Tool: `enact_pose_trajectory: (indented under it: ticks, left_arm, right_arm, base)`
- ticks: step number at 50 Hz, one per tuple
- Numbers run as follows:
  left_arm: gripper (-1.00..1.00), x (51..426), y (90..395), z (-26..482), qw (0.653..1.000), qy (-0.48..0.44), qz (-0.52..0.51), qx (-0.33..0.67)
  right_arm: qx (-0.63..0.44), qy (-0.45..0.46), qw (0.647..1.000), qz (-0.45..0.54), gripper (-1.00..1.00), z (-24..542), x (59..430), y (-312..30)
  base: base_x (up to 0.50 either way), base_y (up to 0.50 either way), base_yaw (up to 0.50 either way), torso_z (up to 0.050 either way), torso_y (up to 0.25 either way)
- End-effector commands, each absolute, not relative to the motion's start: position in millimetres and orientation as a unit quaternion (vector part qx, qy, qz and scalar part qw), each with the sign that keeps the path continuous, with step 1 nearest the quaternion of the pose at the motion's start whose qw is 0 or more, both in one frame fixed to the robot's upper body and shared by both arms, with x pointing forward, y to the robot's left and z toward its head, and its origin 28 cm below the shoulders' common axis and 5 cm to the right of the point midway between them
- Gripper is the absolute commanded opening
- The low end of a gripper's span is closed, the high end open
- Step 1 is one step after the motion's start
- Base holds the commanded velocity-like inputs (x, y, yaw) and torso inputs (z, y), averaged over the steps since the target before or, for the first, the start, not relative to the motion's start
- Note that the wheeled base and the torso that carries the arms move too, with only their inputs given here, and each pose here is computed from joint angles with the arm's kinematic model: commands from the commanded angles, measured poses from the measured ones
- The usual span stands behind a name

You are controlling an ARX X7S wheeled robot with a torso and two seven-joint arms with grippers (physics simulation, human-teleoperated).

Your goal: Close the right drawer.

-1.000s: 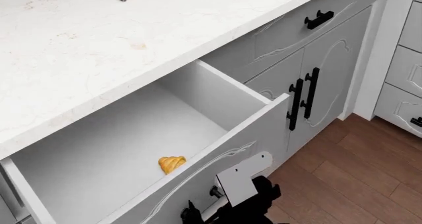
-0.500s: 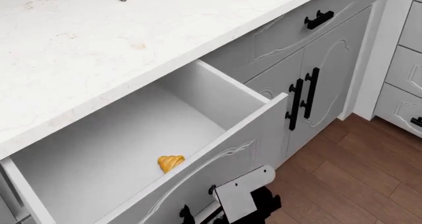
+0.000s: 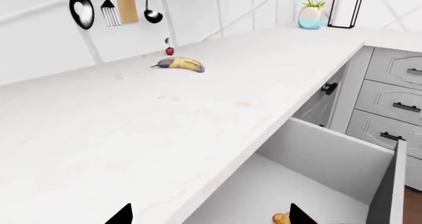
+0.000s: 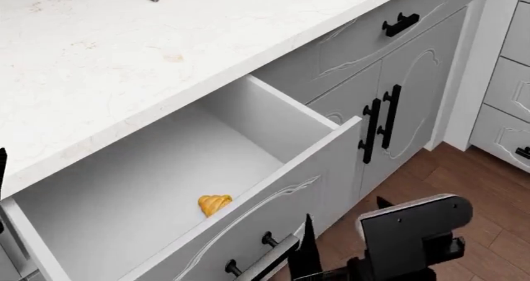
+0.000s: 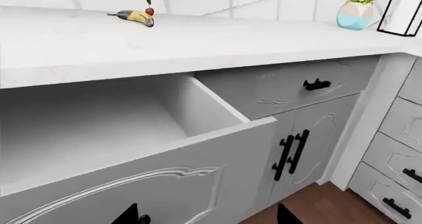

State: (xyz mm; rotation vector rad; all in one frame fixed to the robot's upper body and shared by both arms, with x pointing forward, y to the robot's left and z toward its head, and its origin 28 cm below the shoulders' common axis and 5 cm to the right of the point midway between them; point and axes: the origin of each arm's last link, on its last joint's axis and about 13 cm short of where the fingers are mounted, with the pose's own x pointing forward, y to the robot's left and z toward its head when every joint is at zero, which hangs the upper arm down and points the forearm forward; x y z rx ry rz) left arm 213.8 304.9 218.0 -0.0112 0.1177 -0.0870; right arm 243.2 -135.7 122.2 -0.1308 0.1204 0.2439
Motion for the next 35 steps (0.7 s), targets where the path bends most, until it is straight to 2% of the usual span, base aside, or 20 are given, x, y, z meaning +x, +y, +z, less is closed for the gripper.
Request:
enact_pose_trajectory:
  ticks: [1,22,35]
  left_arm:
    - [1.00,214.7,294.4,218.0,0.996,0.054,-0.068,-0.011]
    - [1.00,233.4,224.2,239.5,0.975,0.053,-0.214,-0.019]
    - [1.00,247.0,161.5,236.8,0.942,0.077,-0.327,-0.014]
  right_arm:
    - [-0.082,0.029,0.993,0.074,1.00,170.9,216.2,-157.9]
    - [-0.085,0.021,0.996,0.031,1.00,198.2,198.5,-171.6]
    - [-0.076,0.025,0.997,0.012,1.00,188.5,194.4,-176.7]
  base:
    - [0.00,0.00,0.00,0.000,0.000]
    - [0.00,0.00,0.00,0.000,0.000]
    - [0.00,0.00,0.00,0.000,0.000]
